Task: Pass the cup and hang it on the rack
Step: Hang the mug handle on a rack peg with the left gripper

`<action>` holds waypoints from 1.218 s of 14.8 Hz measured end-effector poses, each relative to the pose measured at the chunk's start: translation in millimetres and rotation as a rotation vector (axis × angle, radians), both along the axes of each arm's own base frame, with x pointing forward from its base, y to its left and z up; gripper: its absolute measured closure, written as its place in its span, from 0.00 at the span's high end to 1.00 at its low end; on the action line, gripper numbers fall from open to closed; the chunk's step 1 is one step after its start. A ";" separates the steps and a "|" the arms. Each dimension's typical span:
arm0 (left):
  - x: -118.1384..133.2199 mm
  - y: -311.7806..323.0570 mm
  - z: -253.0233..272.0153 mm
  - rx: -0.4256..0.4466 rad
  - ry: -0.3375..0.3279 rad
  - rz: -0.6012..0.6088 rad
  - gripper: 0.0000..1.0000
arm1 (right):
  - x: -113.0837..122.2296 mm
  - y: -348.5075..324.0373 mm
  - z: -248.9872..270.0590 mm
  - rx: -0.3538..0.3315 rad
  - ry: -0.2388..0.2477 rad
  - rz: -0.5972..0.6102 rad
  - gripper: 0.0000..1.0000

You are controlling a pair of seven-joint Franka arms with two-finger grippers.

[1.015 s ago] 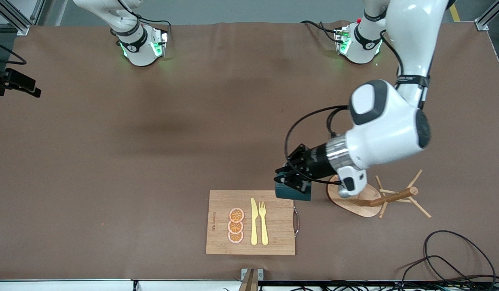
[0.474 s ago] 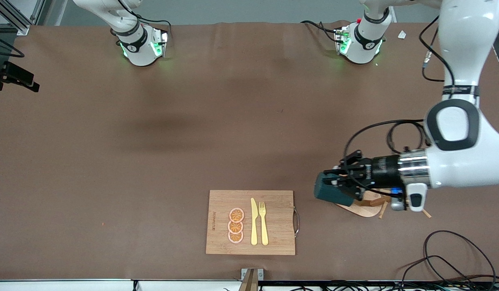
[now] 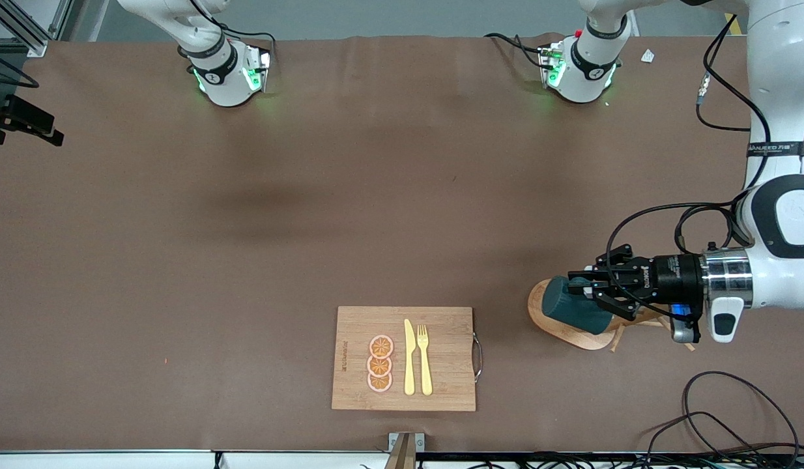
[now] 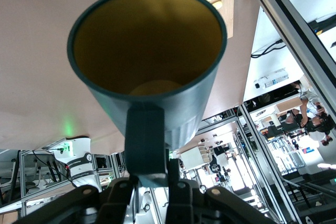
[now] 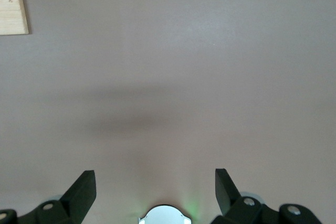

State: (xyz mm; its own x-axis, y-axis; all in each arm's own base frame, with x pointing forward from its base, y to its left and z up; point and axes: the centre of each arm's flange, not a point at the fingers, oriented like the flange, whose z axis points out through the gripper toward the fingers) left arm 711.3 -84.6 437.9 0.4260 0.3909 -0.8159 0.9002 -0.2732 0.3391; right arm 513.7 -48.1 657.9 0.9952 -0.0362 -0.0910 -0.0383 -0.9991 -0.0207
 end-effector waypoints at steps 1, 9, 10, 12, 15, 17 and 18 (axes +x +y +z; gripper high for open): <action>0.4 6.8 -3.5 -0.004 -0.011 -0.004 0.22 | -0.1 -0.9 -0.1 0.005 0.000 0.003 1.00; 0.9 79.5 -55.6 -0.089 -0.097 -0.054 0.22 | -4.4 -1.6 6.1 0.008 -0.008 0.014 1.00; 1.0 81.9 -56.3 -0.091 -0.104 -0.054 0.22 | -4.5 -1.8 6.3 0.007 -0.008 0.014 1.00; 1.4 86.4 -56.7 -0.102 -0.120 -0.051 0.22 | -4.6 -2.4 6.3 0.003 -0.008 0.014 1.00; 2.0 96.1 -68.6 -0.117 -0.144 -0.053 0.22 | -4.7 -3.5 6.3 0.002 -0.007 0.012 1.00; 2.1 103.5 -79.4 -0.127 -0.150 -0.051 0.22 | -4.8 -4.8 6.3 0.002 -0.007 0.010 1.00; 2.0 106.2 -82.3 -0.131 -0.153 -0.051 0.22 | -4.9 -5.6 6.4 0.002 -0.007 0.008 1.00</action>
State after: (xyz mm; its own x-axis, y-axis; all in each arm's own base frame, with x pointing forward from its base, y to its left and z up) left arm 713.3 21.5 355.6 0.5653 0.2603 -0.7827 0.8217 -0.2617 0.5063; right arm 508.8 -53.8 664.3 0.9961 -0.0278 -0.0837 -0.0298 -0.9993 -0.0226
